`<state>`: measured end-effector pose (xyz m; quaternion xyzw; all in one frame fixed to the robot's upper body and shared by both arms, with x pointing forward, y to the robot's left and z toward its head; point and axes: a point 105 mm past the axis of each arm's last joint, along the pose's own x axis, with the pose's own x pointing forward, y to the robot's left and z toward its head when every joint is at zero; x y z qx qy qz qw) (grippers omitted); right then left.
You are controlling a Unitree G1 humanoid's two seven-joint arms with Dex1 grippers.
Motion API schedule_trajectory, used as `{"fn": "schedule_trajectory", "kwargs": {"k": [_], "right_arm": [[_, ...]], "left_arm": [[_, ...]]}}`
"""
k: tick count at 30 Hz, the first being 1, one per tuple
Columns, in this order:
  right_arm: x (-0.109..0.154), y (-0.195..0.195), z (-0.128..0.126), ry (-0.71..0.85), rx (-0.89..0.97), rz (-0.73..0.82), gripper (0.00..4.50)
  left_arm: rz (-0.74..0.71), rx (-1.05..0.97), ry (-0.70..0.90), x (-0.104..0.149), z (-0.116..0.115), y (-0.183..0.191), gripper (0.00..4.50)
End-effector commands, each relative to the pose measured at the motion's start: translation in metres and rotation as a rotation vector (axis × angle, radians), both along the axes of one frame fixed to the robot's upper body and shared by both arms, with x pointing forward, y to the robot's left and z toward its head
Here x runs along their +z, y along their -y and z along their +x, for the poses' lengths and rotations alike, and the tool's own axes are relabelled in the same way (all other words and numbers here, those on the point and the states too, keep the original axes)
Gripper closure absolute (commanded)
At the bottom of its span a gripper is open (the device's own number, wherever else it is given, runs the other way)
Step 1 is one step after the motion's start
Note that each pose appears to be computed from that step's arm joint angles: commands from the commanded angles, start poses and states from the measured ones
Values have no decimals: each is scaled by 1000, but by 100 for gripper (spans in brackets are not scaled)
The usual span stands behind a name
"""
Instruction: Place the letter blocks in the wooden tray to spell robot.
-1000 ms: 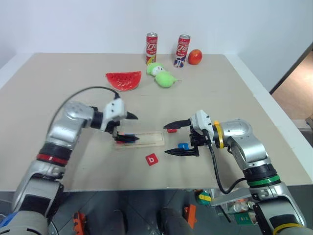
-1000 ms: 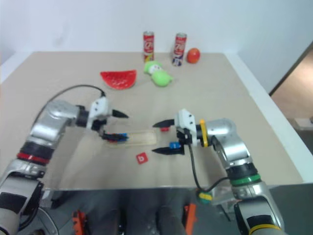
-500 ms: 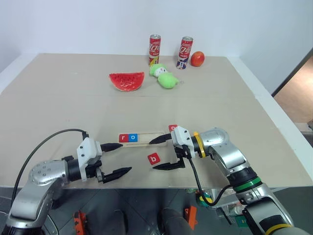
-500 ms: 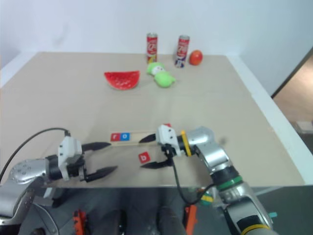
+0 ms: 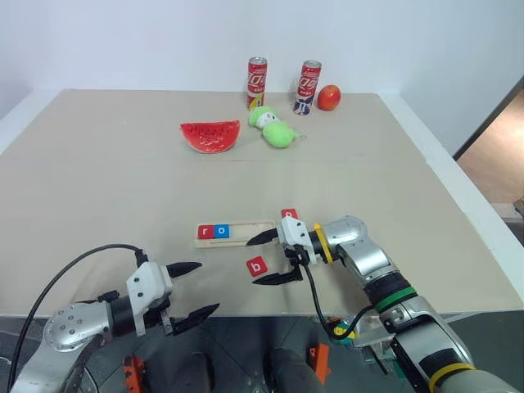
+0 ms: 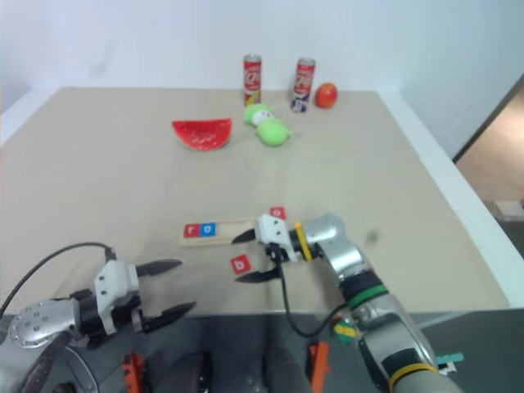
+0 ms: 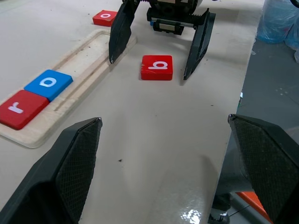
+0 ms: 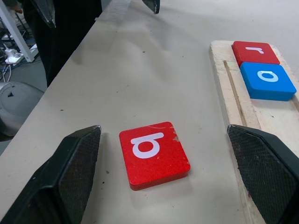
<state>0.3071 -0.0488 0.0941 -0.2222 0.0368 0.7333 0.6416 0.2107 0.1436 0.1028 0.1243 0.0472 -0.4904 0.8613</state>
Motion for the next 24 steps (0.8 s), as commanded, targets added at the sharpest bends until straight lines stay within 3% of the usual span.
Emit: {"fn": "schedule_trajectory", "kwargs": {"k": [1,6,15,16,17,19,20,24], "right_arm": [[-2,2,-13,37,75,-25,26],[-6,4,-18,42,75,-30,26],[-8,3,-22,-48,-157,25,26],[-8,2,-27,-57,-172,25,66],[-8,1,-30,-62,-179,24,66],[-8,0,-33,-79,-217,27,118],[-8,-1,-34,-84,-232,30,180],[-10,-1,-38,-99,-273,22,287]], "left_arm": [[17,-18,55,7,-2,5,2],[24,-20,48,4,0,6,2],[34,-22,41,1,1,8,2],[37,-21,39,0,1,7,0],[39,-19,38,0,1,7,0],[40,-16,37,0,2,6,0],[39,-13,36,0,3,6,0],[41,-14,40,0,4,7,0]]}}
